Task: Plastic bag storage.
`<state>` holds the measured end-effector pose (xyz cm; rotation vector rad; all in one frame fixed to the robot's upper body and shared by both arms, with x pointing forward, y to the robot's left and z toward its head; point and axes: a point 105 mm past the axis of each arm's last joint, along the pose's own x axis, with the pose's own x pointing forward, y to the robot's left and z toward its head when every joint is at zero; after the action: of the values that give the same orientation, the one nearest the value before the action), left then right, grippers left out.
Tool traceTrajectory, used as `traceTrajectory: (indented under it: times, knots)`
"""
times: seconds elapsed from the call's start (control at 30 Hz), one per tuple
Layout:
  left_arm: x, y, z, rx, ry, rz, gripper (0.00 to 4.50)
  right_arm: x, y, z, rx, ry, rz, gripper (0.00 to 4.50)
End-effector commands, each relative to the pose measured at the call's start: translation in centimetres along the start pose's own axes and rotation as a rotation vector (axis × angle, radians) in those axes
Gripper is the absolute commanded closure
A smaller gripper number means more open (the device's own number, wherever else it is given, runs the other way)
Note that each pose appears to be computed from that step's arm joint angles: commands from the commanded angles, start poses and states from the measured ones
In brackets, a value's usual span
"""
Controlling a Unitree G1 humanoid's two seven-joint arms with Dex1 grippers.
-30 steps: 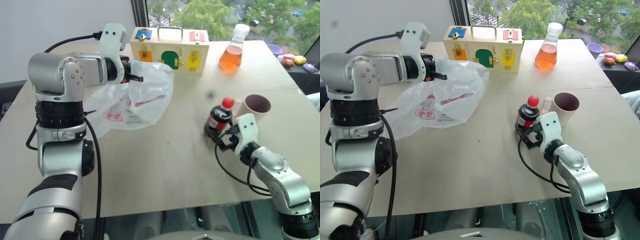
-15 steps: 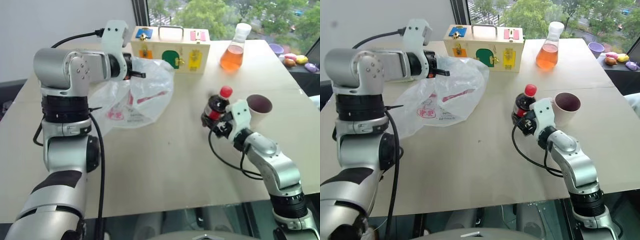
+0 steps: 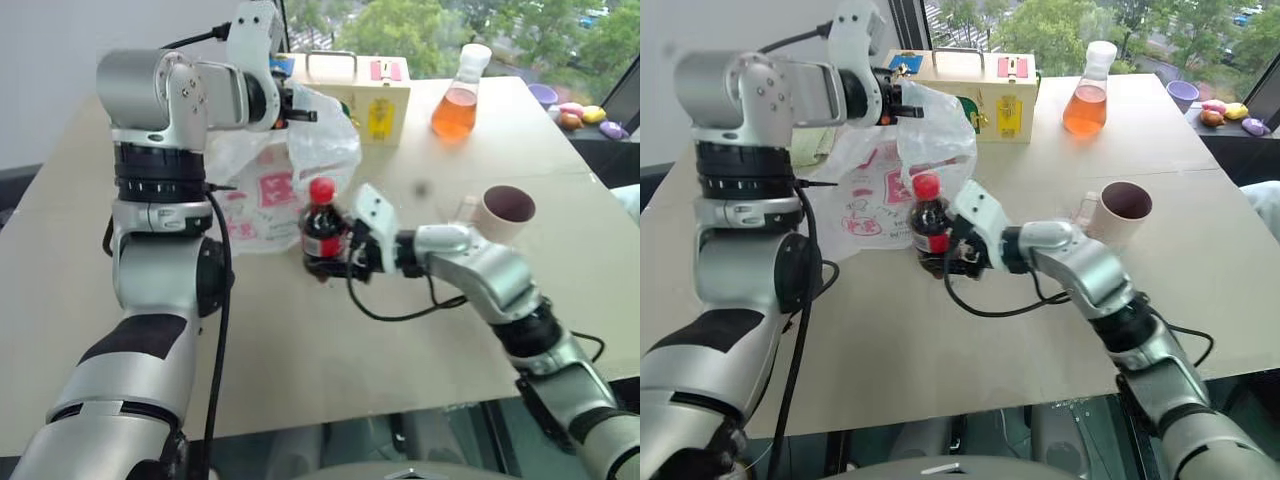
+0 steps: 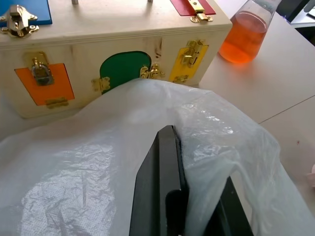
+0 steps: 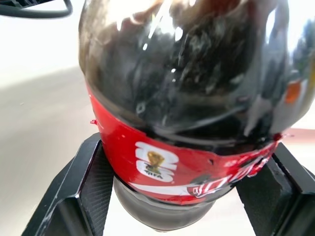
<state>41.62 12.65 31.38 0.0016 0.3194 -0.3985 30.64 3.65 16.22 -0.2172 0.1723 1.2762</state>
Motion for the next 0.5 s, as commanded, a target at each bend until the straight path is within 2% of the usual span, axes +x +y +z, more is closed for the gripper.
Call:
traceTrajectory:
  times: [0.03,0.17,0.27,0.5]
  knots:
    - [-1.0,-0.7,2.1,0.025,-0.058,-0.008,4.50,1.5,-1.0,2.1,0.019,-0.090,-0.088,1.55]
    - [-2.0,-0.6,2.3,0.010,-0.062,-0.024,4.50,2.9,-1.8,2.8,0.150,-0.174,-0.157,1.55]
    - [-2.7,-0.6,2.1,0.007,-0.050,-0.043,4.50,3.5,-1.9,2.7,0.203,-0.182,-0.175,1.55]
    - [-4.5,-1.8,-0.3,0.034,0.047,-0.172,4.50,1.7,-4.4,2.3,0.409,-0.185,-0.245,1.55]
